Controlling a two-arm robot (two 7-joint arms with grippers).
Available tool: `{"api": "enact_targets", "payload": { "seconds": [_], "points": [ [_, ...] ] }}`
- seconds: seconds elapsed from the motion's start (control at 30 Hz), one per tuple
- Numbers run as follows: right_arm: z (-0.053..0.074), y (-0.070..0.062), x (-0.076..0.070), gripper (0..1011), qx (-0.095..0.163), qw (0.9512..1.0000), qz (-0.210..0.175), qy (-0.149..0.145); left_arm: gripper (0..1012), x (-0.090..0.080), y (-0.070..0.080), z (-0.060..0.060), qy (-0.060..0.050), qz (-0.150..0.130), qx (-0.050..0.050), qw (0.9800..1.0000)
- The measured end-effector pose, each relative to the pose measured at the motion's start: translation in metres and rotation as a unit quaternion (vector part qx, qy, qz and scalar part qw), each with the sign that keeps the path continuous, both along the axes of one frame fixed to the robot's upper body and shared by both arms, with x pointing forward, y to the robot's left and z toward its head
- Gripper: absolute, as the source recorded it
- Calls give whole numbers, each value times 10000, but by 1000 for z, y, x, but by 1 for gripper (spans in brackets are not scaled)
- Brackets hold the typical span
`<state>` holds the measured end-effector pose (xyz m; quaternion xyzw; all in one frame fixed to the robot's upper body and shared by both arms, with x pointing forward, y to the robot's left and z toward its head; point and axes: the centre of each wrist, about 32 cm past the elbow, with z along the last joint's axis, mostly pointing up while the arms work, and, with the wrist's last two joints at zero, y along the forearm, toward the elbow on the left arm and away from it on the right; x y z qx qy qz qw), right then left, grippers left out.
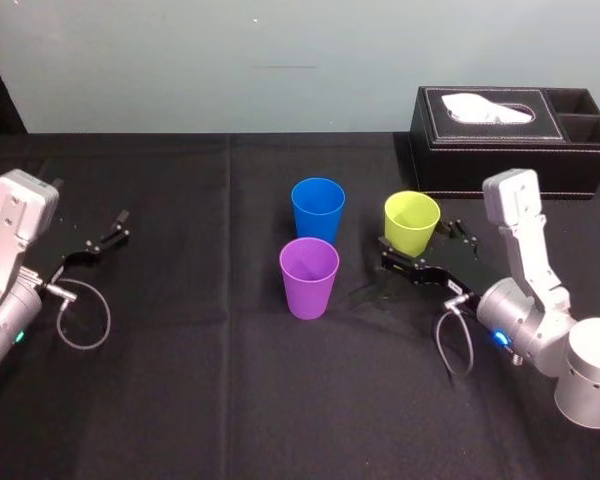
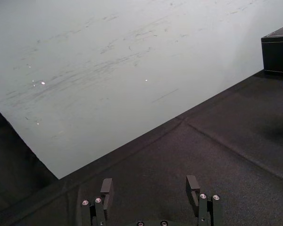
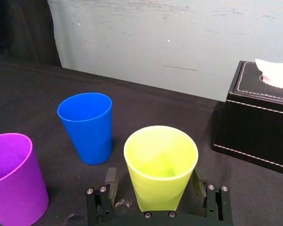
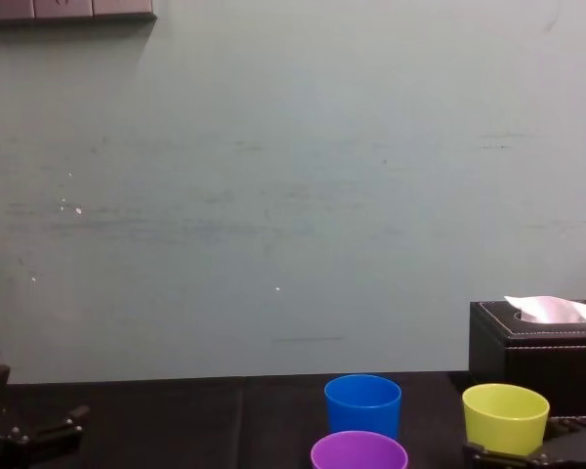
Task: Stack the three plastic cups sequentially using one hand.
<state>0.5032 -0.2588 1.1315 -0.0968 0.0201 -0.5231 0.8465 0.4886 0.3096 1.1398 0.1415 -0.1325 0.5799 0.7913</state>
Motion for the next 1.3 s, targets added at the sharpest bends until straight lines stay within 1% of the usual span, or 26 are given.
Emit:
{"api": "enact_targets", "payload": {
  "seconds": [0.17,0.97,1.1,1.17,1.27,1.3],
  "points": [
    [-1,3,4,1003,-6,10000,-16,23,1011,0,0,0,0,0,0,10000],
    [0,2,2,997,-4,10000,-10,20,1011,0,0,0,0,0,0,10000],
    [0,2,2,927,-3,10000,-10,19,1011,0,0,0,0,0,0,10000],
    [0,2,2,863,-3,10000,-10,18,1011,0,0,0,0,0,0,10000],
    [0,2,2,812,-2,10000,-9,17,1011,0,0,0,0,0,0,10000],
    [0,2,2,764,-2,10000,-9,17,1011,0,0,0,0,0,0,10000]
  ]
}}
